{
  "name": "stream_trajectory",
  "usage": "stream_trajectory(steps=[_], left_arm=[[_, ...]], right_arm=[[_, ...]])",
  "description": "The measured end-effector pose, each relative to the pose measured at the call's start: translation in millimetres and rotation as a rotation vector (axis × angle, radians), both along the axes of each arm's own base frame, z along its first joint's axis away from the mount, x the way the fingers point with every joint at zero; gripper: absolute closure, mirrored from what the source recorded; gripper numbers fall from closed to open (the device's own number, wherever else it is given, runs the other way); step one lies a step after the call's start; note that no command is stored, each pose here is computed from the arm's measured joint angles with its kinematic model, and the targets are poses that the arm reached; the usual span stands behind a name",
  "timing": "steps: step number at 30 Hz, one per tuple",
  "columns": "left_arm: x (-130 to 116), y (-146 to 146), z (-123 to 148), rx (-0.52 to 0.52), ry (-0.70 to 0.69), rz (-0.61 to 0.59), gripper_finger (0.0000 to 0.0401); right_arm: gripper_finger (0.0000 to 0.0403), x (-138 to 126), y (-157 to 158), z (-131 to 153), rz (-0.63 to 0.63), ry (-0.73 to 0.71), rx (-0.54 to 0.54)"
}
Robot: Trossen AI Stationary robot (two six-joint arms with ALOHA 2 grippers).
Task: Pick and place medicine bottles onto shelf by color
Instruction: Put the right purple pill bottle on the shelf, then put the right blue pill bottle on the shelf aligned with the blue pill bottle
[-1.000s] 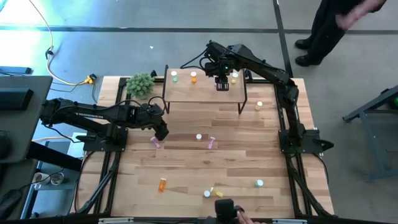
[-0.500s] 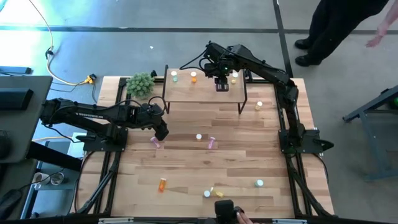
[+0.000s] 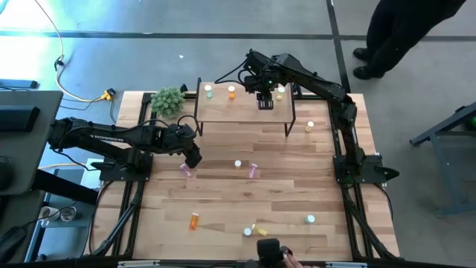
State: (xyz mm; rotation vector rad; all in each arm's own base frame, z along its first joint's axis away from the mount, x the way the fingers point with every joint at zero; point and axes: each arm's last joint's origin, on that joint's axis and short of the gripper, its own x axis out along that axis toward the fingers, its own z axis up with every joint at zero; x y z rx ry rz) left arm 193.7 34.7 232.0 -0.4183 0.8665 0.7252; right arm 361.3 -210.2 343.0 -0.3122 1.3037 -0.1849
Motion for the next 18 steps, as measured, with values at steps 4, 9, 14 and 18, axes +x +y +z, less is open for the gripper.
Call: stream_trajectory(steps=[4,9,14,18], left_arm=[[0,0,0,0.000,0.000,0.000,0.0213],[0,0,0,0.000,0.000,0.000,0.0213],[0,0,0,0.000,0.000,0.000,0.0213],[0,0,0,-0.003,0.000,-0.002,0.0213]], right_arm=[[0.0231,1,2,0,0.007,0.002,0.000],[0.0231,3,9,2,0.018,-0.001,0.000],[0.0231,-1,21,17,0.014,-0.044,-0.012],[0.0231,-7,31,31,-0.002,-0.095,-0.001]])
